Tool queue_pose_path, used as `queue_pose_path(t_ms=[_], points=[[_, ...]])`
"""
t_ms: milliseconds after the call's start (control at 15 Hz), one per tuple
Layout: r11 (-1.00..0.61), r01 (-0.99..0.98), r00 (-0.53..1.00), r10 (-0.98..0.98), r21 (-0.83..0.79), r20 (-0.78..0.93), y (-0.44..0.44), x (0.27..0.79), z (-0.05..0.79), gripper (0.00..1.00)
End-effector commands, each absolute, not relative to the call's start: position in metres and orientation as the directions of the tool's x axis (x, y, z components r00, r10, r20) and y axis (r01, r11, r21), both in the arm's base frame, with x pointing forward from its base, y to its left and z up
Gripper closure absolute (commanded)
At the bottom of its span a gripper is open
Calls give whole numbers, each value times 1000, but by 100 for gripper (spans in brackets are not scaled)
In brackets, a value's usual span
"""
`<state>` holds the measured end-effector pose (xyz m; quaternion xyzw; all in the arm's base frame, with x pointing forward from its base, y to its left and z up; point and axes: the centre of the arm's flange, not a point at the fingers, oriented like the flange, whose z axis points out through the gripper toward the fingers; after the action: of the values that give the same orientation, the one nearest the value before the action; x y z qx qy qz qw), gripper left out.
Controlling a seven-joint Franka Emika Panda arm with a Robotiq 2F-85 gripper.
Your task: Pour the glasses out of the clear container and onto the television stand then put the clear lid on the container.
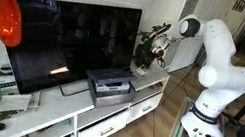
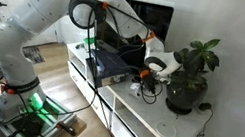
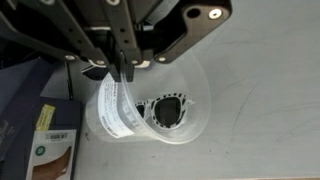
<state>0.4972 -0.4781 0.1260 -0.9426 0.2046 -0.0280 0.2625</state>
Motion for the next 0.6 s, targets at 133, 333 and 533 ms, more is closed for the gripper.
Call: queue_pose_path(t_ms=[133,333,533], points=[[-671,-390,895,-436,-630,-89,-507,490,119,98],[-580,-382,893,-433,-719,-124,-524,473,122,98],[-471,-350,894,-425,-810,-139,-537,453,124,98]])
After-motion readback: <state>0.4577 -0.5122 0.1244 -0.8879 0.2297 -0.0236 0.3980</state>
